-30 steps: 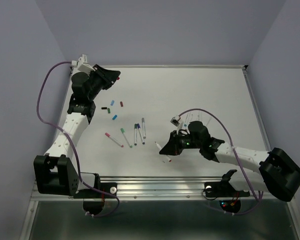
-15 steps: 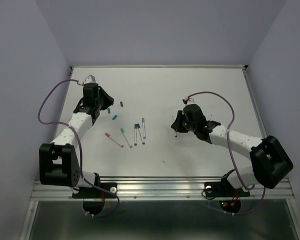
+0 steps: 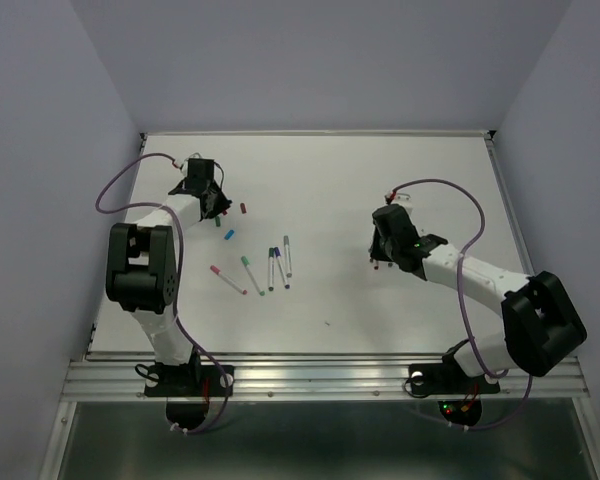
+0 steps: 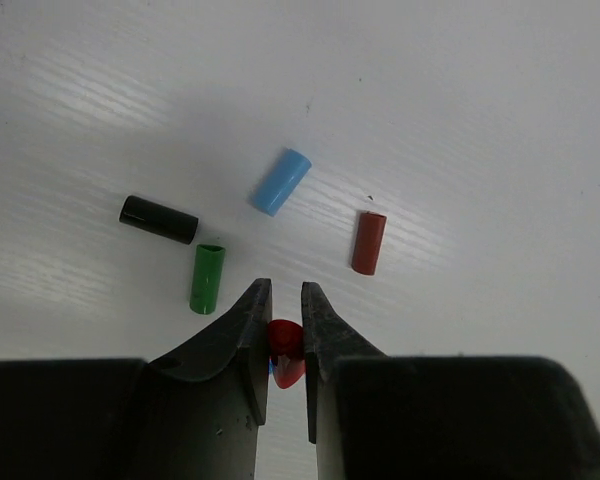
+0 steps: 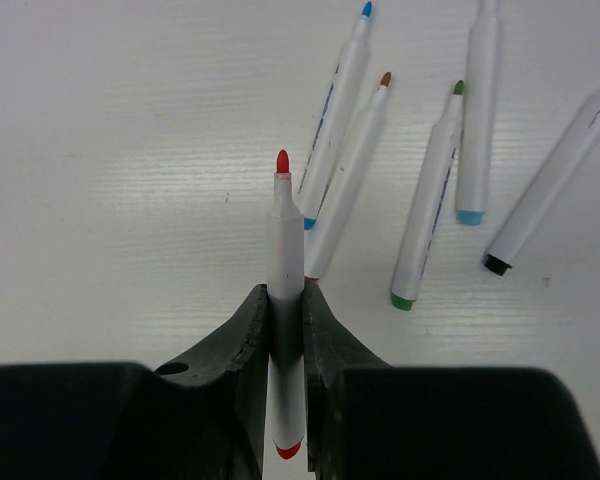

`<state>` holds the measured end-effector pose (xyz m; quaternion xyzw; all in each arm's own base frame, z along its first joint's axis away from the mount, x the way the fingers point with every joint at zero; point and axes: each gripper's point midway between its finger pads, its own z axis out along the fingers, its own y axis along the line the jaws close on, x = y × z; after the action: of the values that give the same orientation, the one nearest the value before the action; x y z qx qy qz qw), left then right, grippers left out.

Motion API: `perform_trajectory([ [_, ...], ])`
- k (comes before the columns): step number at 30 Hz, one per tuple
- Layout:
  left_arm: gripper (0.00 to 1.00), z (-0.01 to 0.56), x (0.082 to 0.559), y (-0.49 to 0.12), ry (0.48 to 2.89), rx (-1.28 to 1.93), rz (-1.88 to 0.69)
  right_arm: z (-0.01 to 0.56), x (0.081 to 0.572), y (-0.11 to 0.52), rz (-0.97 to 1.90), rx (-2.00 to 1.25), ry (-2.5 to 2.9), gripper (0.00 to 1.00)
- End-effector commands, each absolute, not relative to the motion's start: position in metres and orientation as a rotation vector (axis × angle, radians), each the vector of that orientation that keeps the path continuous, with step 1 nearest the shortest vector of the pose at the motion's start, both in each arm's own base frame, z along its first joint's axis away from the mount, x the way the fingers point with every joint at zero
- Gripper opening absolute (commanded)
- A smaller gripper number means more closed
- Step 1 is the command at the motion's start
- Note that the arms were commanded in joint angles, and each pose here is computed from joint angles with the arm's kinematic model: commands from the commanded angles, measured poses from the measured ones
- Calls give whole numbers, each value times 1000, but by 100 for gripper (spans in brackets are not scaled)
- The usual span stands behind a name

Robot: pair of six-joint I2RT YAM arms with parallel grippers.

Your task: Open the pen caps

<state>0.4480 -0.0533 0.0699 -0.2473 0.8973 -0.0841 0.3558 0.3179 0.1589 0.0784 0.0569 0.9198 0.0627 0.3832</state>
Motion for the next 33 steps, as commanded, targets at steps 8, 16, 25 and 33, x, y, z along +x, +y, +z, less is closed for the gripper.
perform_trajectory([
  [8,23,73,457,-52,2323,-614,-143,96,331,120,48,261,2268,5],
  [16,29,58,451,-51,2358,-631,-99,97,335,109,31,298,2261,6],
  [25,54,78,452,-55,2325,-603,-123,89,337,101,12,332,2283,8],
  [33,77,123,449,-64,2243,-554,-202,75,357,99,-38,383,2309,15],
])
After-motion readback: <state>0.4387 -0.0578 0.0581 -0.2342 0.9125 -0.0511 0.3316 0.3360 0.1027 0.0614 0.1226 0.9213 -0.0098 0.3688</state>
